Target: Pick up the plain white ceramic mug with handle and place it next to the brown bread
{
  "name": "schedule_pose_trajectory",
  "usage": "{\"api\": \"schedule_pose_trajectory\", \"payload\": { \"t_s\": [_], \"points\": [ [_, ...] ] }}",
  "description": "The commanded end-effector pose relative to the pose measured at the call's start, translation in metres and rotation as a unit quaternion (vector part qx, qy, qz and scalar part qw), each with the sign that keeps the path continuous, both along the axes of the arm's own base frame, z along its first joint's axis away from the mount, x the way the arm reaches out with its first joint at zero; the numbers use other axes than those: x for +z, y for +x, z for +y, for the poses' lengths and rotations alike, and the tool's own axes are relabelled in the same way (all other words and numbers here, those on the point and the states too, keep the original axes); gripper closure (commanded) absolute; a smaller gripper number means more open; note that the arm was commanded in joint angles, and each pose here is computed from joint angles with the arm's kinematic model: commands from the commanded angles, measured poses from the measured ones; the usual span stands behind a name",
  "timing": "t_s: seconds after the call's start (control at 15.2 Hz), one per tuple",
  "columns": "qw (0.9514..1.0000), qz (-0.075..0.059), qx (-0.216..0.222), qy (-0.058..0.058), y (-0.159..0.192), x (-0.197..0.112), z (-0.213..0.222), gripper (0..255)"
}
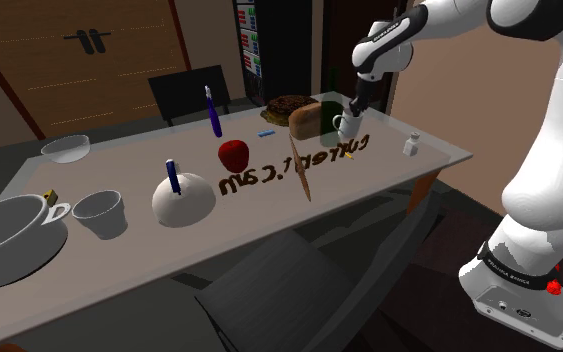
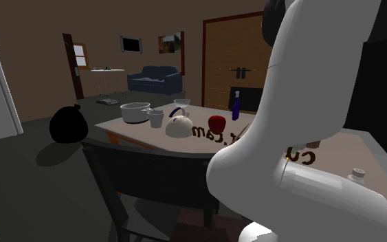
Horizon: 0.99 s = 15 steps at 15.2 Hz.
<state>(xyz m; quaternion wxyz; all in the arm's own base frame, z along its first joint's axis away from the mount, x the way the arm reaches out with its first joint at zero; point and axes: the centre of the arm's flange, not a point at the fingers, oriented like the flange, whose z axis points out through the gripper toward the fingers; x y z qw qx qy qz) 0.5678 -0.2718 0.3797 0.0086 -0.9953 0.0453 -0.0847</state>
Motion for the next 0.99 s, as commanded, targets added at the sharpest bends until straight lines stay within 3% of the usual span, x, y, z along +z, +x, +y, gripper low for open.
{"api": "schedule_pose_trajectory", "payload": {
  "t_s": [0.0, 0.53, 0.92],
  "points": [
    [1.0000, 0.000, 0.000, 0.000, 0.001, -0.012, 0.001, 255],
    [1.0000, 0.000, 0.000, 0.000, 0.001, -0.056, 0.001, 255],
    [1.0000, 0.000, 0.000, 0.000, 0.001, -0.056, 0.001, 255]
  ]
}}
